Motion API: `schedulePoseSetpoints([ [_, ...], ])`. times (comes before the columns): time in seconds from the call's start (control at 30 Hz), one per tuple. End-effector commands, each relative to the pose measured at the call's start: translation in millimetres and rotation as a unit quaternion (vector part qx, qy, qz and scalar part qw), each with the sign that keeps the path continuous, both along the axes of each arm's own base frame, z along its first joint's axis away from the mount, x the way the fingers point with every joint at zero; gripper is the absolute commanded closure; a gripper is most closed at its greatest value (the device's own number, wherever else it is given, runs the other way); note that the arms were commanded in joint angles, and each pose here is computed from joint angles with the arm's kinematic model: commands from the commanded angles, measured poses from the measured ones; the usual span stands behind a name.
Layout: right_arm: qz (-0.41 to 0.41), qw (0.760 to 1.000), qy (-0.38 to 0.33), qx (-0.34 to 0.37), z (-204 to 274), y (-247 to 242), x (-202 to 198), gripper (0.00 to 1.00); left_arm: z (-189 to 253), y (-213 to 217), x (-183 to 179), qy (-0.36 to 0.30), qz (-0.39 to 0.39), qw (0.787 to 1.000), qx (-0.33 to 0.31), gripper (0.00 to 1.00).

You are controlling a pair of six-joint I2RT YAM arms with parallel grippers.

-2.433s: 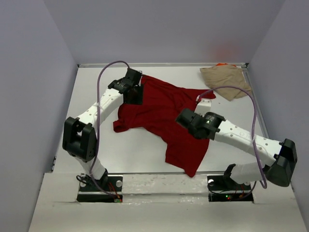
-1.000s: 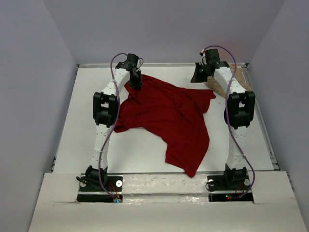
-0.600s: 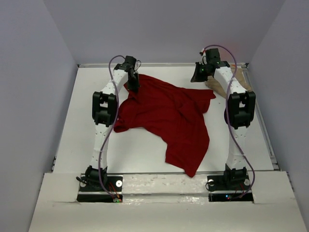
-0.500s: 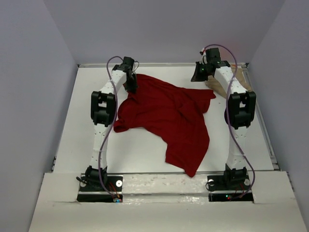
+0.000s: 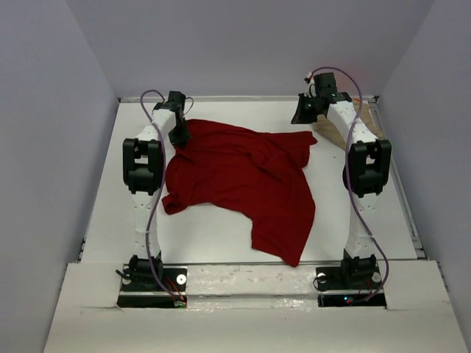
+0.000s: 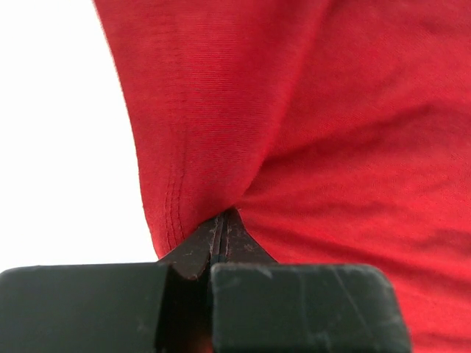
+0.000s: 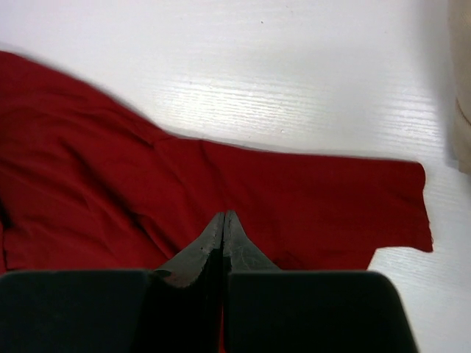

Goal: Fold and stack the t-shirts
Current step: Flatten the tshirt out

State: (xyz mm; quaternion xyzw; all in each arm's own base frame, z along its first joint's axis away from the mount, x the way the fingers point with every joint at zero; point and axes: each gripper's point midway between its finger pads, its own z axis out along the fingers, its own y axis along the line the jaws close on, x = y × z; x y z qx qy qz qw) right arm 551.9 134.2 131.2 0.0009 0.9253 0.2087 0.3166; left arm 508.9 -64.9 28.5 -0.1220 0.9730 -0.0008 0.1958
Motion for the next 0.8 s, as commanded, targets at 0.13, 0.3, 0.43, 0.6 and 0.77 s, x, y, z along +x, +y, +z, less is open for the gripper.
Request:
schedulePoseSetpoints([
  [0.13,0.017,0.999,0.038,0.000,-27.6,5.3,-17.4,1.00,28.4,47.8,-17.6,-0.022,0.046,0.998,0.025,1.00],
  [0.3,0.025,0.999,0.045,0.003,-32.5,11.6,-21.7,1.00,24.3,62.8,-34.0,-0.013,0.058,0.998,0.031,1.00],
  [0.43,0.012,0.999,0.049,-0.017,-35.6,2.8,-28.9,1.00,18.4,65.4,-40.7,-0.012,0.058,0.998,0.028,1.00],
  [0.6,-0.017,0.999,0.034,-0.012,-29.2,-11.0,-32.9,0.83,20.2,64.8,-35.1,-0.013,0.056,0.998,0.019,1.00],
  [0.77,-0.033,0.998,0.050,0.035,-40.8,-30.8,-33.2,0.47,33.4,56.4,-29.8,-0.032,0.048,0.998,0.000,1.00],
])
